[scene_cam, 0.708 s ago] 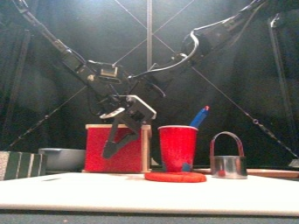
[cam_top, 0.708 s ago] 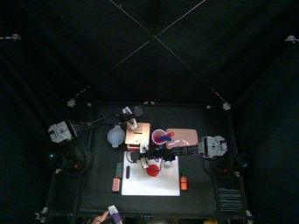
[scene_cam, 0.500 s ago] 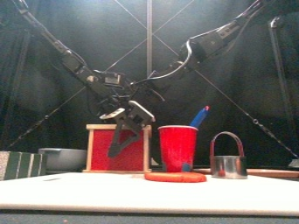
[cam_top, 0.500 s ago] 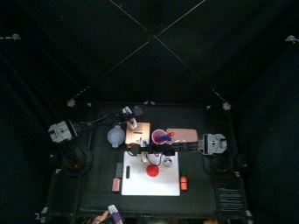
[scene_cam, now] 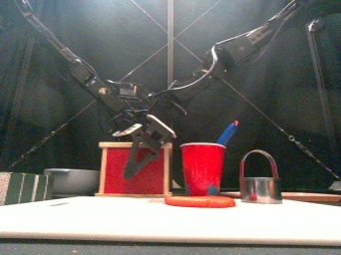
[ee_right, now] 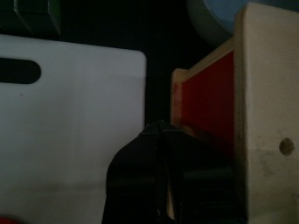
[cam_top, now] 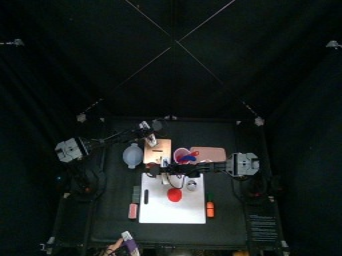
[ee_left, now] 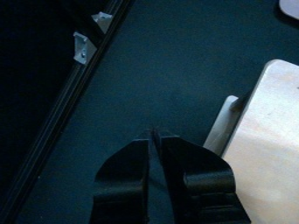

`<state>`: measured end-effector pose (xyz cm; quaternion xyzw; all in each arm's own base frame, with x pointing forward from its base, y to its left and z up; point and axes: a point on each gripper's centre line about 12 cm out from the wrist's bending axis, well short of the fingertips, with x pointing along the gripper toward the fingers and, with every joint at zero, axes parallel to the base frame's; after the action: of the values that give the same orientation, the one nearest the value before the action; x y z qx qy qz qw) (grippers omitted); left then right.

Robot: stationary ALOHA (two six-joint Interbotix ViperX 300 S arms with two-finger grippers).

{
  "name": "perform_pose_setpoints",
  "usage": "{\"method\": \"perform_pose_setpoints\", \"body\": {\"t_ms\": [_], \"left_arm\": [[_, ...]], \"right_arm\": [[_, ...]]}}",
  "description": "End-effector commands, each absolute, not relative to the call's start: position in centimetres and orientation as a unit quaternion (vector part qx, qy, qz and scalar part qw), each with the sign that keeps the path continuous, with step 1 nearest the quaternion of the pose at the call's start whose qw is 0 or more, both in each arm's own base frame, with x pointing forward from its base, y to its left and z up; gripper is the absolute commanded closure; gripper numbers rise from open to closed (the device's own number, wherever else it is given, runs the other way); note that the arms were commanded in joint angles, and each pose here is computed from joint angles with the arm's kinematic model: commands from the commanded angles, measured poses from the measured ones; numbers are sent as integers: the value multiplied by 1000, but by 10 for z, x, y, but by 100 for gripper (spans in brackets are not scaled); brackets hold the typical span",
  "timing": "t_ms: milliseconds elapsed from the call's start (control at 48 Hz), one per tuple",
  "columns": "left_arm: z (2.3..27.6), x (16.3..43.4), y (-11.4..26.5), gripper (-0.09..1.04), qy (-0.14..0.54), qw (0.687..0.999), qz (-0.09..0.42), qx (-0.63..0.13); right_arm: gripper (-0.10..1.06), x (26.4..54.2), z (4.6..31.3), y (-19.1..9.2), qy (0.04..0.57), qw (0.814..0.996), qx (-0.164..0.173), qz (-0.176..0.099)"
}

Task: Get the cutter from the drawer then cut the dough then place the extra dough in the bowl
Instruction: Cut the dough

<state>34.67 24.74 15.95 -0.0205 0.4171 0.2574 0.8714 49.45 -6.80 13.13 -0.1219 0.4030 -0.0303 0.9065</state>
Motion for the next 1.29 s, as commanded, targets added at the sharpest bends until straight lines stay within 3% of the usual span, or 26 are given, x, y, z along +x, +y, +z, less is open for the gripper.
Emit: {"method": "perform_pose_setpoints", "body": {"t_ms": [21, 167, 292, 438, 542, 729, 896, 1062, 1292], "left_arm": [[175, 346, 254, 39, 389, 881, 269, -19], [188, 344, 255, 39, 368, 888, 276, -23], [207, 339, 259, 38, 343, 895, 285, -15], [234, 334, 261, 38, 297, 908, 297, -4], [251, 333, 257, 38, 257, 920, 295, 13], [263, 338, 230, 38, 163, 950, 263, 41], [264, 344, 184, 36, 48, 976, 202, 66], [266, 342, 143, 31, -45, 985, 146, 76], [252, 344, 91, 29, -35, 994, 77, 70]], "right_arm": [[77, 499, 193, -28, 339, 934, -112, -9], [77, 482, 221, 13, 333, 938, -92, 20], [76, 450, 245, 34, 334, 940, -65, 36], [69, 407, 258, 37, 351, 936, -20, 37], [55, 376, 255, 36, 376, 926, 0, 38], [21, 333, 230, 21, 444, 896, 7, 21], [5, 315, 207, 16, 474, 880, -8, 19], [4, 308, 193, 9, 494, 868, -49, 15], [5, 309, 181, 1, 510, 858, -59, 4]]}}
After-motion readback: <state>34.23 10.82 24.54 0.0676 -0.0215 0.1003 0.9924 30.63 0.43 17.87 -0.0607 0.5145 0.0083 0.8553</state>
